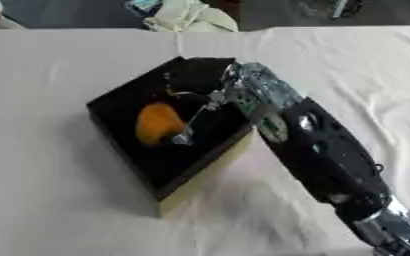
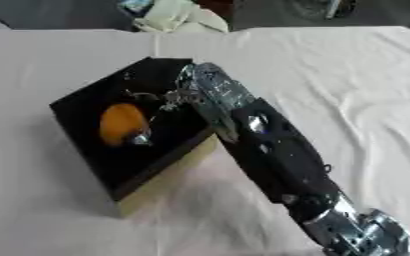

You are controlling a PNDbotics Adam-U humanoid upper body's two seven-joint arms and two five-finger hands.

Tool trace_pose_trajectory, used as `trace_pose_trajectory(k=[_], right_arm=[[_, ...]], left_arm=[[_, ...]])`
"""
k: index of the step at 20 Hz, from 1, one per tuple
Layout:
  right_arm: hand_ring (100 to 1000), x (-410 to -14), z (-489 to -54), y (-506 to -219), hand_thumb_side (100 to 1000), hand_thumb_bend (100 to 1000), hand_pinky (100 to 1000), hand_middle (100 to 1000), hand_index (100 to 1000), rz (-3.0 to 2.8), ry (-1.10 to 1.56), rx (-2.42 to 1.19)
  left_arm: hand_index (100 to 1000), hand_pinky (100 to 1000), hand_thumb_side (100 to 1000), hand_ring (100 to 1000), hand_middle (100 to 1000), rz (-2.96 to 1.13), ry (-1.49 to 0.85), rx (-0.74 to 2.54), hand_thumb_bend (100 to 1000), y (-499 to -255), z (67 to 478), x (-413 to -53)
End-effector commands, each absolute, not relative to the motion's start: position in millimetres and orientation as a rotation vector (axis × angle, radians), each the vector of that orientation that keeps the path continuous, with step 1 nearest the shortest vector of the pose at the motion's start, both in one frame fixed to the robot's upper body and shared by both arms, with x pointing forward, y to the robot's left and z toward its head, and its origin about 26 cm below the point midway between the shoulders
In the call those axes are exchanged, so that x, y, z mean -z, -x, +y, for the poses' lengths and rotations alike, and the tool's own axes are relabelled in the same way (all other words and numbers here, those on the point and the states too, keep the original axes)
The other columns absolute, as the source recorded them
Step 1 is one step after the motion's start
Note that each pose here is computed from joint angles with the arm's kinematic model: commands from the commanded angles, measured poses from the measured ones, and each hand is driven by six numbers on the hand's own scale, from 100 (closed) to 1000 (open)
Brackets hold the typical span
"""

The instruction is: Pick up objects on the table and place them in the box.

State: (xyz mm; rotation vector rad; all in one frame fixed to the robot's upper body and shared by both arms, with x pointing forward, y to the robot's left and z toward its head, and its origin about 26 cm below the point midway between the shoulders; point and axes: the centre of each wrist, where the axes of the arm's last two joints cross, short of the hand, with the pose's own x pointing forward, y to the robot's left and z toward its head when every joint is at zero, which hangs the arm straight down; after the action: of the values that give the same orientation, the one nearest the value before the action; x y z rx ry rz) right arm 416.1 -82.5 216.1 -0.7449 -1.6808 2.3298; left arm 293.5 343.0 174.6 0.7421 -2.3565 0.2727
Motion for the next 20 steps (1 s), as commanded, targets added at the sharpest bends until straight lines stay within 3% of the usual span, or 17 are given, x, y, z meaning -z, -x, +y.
trace_pose_trajectory(k=[1,8,13,16,18,20], right_arm=[[888,-232,-82,-412,722,495,807,853,970,-1.719,0.807,-2.338],[872,-243,-85,-406,695,487,802,846,968,-1.815,0.827,-2.304],[842,-266,-95,-395,650,408,791,834,953,-1.967,0.855,-2.177],[808,-292,-114,-382,641,319,775,820,937,-2.133,0.880,-2.005],[763,-306,-131,-374,639,138,743,797,905,-2.252,0.851,-1.842],[727,-316,-153,-367,658,100,714,772,891,-2.360,0.775,-1.633]], left_arm=[[513,440,629,470,644,-2.393,-0.744,-0.256,188,-292,343,-184],[513,440,628,470,644,-2.392,-0.744,-0.255,188,-292,343,-184],[513,440,627,470,644,-2.391,-0.747,-0.256,187,-292,343,-184],[514,441,628,470,644,-2.391,-0.750,-0.257,187,-292,343,-184],[514,441,627,471,644,-2.391,-0.753,-0.259,187,-292,344,-184],[514,441,626,471,644,-2.392,-0.758,-0.262,186,-292,345,-184]])
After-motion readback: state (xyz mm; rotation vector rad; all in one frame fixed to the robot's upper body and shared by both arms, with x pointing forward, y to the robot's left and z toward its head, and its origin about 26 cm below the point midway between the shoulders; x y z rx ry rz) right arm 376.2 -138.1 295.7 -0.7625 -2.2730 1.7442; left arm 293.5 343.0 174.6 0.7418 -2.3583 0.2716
